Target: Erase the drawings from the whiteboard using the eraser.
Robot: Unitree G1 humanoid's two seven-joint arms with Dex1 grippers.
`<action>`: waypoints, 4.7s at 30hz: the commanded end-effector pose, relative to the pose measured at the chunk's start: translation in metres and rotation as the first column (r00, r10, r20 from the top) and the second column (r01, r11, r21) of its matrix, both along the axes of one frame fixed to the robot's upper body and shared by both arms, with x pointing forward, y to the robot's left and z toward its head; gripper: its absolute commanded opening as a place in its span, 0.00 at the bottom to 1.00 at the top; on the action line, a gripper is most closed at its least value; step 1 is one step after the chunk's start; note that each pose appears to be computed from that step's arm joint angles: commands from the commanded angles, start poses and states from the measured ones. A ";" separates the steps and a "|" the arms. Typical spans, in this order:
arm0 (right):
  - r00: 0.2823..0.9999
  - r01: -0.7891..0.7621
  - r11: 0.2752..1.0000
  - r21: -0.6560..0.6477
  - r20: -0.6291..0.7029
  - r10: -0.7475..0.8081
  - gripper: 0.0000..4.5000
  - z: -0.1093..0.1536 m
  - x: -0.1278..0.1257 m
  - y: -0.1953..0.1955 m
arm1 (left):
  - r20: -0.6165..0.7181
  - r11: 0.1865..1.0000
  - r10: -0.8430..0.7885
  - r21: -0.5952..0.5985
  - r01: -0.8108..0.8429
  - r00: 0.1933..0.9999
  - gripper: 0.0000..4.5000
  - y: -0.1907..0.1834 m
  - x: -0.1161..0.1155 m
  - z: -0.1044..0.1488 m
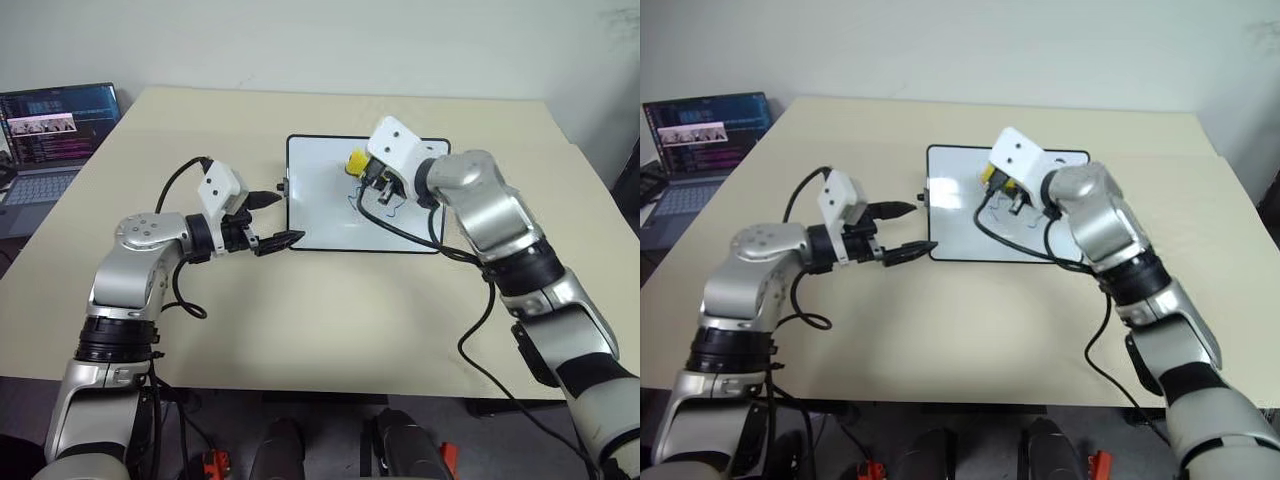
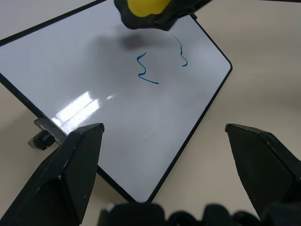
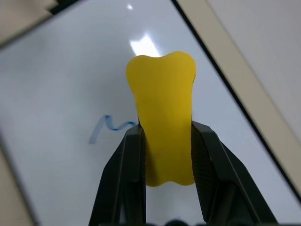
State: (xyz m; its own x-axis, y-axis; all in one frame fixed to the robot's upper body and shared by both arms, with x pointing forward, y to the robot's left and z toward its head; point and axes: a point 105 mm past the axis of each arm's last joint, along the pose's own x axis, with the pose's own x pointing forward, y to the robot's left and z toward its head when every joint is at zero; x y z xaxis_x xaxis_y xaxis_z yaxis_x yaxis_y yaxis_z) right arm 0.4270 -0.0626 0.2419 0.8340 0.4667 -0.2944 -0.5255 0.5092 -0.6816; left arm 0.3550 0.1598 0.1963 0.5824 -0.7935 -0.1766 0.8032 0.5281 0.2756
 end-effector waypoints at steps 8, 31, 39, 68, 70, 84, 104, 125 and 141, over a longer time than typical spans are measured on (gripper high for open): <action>0.996 0.068 0.993 -0.098 0.063 -0.062 0.22 0.003 0.026 0.001 | 0.050 1.000 -0.001 -0.005 0.001 0.999 1.00 -0.001 -0.007 0.010; 0.980 -0.137 0.901 -0.410 -0.192 0.062 0.22 -0.102 -0.028 0.032 | 0.069 1.000 0.024 -0.001 -0.024 0.997 1.00 0.002 -0.006 0.016; 0.997 -0.019 0.929 -0.368 -0.082 -0.013 0.22 -0.068 -0.006 0.026 | 0.070 1.000 0.022 -0.003 -0.022 0.997 1.00 0.001 -0.005 0.015; 0.979 -0.106 0.916 -0.388 -0.203 0.027 0.22 -0.080 -0.023 0.047 | 0.059 1.000 0.025 -0.011 -0.024 0.998 1.00 0.002 -0.009 0.012; 0.983 -0.081 0.928 -0.363 -0.185 0.013 0.22 -0.070 -0.018 0.042 | 0.060 1.000 0.025 -0.011 -0.024 0.998 1.00 0.003 -0.009 0.012; 1.000 -0.022 0.999 -0.047 -0.010 0.022 0.22 0.033 -0.050 -0.074 | 0.138 0.996 0.040 0.073 -0.051 0.990 1.00 0.024 -0.011 0.041; 0.990 0.131 0.990 -0.046 -0.042 -0.133 0.22 0.012 -0.069 -0.158 | 0.143 0.996 0.017 0.083 -0.029 0.990 1.00 0.022 -0.005 0.044; 0.999 -0.026 0.992 0.123 0.027 0.023 0.22 0.036 -0.067 -0.114 | 0.146 0.996 0.012 0.086 -0.025 0.989 1.00 0.022 -0.005 0.045; 0.999 -0.035 0.991 0.126 0.014 0.033 0.22 0.028 -0.063 -0.100 | 0.140 0.996 -0.002 0.087 -0.010 0.990 1.00 0.017 -0.004 0.042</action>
